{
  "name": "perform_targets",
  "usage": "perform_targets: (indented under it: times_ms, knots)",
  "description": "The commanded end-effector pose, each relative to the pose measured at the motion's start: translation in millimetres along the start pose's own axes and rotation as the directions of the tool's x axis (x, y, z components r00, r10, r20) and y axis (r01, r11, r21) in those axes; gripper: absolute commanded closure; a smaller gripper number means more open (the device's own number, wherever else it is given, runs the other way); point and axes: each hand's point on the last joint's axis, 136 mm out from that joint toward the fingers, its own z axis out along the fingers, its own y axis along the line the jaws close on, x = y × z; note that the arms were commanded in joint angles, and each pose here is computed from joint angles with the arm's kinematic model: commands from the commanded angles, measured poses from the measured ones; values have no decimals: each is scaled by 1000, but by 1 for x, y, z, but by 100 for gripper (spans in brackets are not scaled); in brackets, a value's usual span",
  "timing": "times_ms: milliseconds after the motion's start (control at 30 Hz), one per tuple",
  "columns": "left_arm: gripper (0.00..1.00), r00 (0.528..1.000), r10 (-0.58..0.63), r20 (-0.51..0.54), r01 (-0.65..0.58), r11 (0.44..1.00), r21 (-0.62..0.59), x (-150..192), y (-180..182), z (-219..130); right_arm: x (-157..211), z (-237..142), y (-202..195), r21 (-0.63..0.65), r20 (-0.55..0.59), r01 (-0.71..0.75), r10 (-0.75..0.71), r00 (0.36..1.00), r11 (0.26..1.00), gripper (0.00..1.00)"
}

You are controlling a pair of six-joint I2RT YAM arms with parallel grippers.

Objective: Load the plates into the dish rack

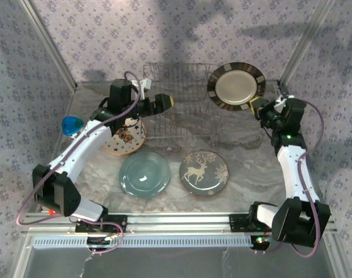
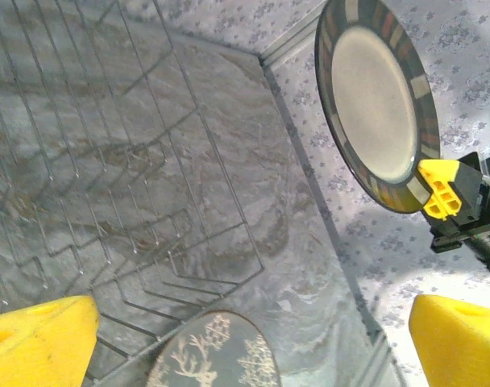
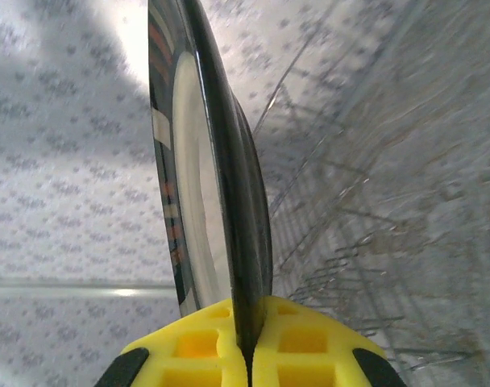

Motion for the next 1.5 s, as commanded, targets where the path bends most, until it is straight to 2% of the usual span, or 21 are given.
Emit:
perform_targets:
  times_ms: [0,367,900,1367,1467]
  knots:
    - [3,997,-72,4,72,995,70,-11,-10,0,-3,-2,81,-239,72,130,-116,991,962,100]
    - [9,970,-241,-12,241,962,131,-23,15,21,55,41,101,-318,-56,81,-104,993,945,100]
    - [20,966,-260,11,257,960,111,-27,35,30,92,44,126,-378,-141,60,-122,983,924,100]
    - [41,952,-303,34,294,942,162,-47,42,31,115,53,124,-376,-191,53,-134,972,925,100]
    - [49,953,-301,34,291,942,167,-48,42,32,119,57,123,-374,-201,50,-134,970,926,100]
